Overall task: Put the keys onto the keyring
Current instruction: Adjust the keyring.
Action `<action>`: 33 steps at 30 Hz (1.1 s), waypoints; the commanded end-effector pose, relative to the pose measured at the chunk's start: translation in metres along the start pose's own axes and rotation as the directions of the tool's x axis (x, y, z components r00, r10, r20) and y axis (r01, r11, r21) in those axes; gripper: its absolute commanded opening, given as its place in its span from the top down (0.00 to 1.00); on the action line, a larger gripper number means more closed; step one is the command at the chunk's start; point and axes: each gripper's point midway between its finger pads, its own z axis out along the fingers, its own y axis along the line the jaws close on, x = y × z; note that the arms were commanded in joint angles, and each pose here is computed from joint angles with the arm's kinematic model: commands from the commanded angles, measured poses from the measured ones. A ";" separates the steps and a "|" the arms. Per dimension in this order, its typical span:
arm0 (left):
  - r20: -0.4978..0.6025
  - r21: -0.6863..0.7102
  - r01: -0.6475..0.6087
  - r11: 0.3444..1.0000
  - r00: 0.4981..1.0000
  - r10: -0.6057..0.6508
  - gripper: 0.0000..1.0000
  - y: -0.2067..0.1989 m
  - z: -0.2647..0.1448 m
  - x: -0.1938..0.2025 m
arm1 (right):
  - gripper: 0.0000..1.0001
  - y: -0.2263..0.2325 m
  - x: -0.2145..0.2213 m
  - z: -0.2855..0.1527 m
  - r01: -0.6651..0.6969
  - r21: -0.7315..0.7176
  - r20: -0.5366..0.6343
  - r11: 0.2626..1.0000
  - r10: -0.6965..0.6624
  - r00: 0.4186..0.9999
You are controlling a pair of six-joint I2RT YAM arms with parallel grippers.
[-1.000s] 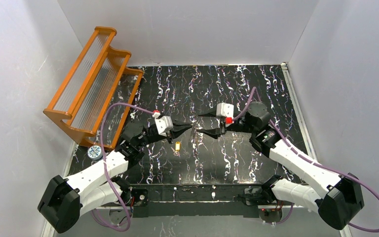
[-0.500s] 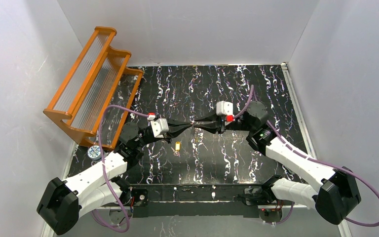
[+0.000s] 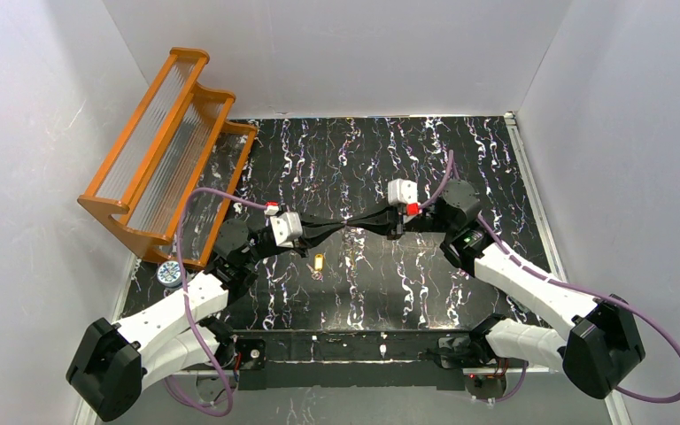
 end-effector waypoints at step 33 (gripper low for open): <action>-0.363 0.091 -0.144 0.985 0.917 0.167 0.73 0.020 -0.004 0.051 | 0.99 -0.016 0.056 0.004 -0.144 0.028 -0.458 0.989 0.141 0.878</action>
